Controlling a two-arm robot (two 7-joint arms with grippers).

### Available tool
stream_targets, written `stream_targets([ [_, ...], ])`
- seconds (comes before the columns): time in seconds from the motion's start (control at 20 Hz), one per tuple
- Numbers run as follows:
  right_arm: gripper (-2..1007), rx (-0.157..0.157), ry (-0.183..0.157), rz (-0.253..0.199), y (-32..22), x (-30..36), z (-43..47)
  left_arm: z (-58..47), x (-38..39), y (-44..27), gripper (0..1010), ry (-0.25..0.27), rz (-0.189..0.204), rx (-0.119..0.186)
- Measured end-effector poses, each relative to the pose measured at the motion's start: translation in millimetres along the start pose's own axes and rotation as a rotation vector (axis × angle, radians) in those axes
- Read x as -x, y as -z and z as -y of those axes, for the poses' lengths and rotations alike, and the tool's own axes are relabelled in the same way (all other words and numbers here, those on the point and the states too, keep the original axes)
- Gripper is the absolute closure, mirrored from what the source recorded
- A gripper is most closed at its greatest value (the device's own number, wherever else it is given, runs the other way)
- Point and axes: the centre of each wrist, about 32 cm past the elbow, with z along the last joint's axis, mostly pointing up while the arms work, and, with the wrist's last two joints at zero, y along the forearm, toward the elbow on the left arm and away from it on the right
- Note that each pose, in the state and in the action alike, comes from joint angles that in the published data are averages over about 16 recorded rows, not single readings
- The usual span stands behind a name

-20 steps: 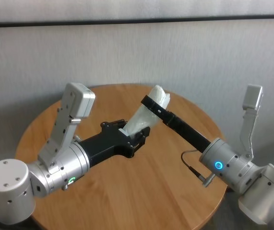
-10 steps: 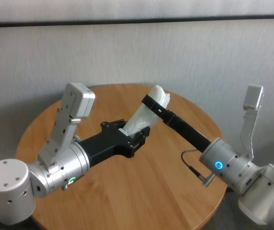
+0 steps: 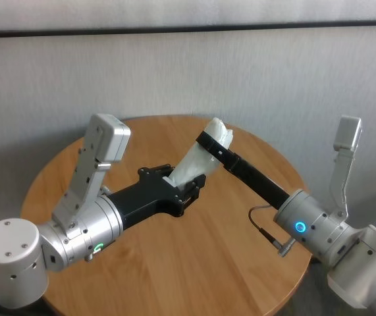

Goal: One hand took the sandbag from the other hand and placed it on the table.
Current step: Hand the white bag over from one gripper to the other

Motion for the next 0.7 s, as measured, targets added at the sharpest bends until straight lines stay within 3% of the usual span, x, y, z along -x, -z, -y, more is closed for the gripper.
stream_targets([
  [0.3, 368, 0.001, 0.0, 0.0, -0.1, 0.1, 0.1, 0.0, 0.0, 0.0, 649, 0.0, 0.0, 0.0],
  [0.7, 381, 0.001, 0.001, 0.0, -0.2, 0.0, 0.3, 0.0, 0.0, 0.0, 649, 0.0, 0.0, 0.0],
])
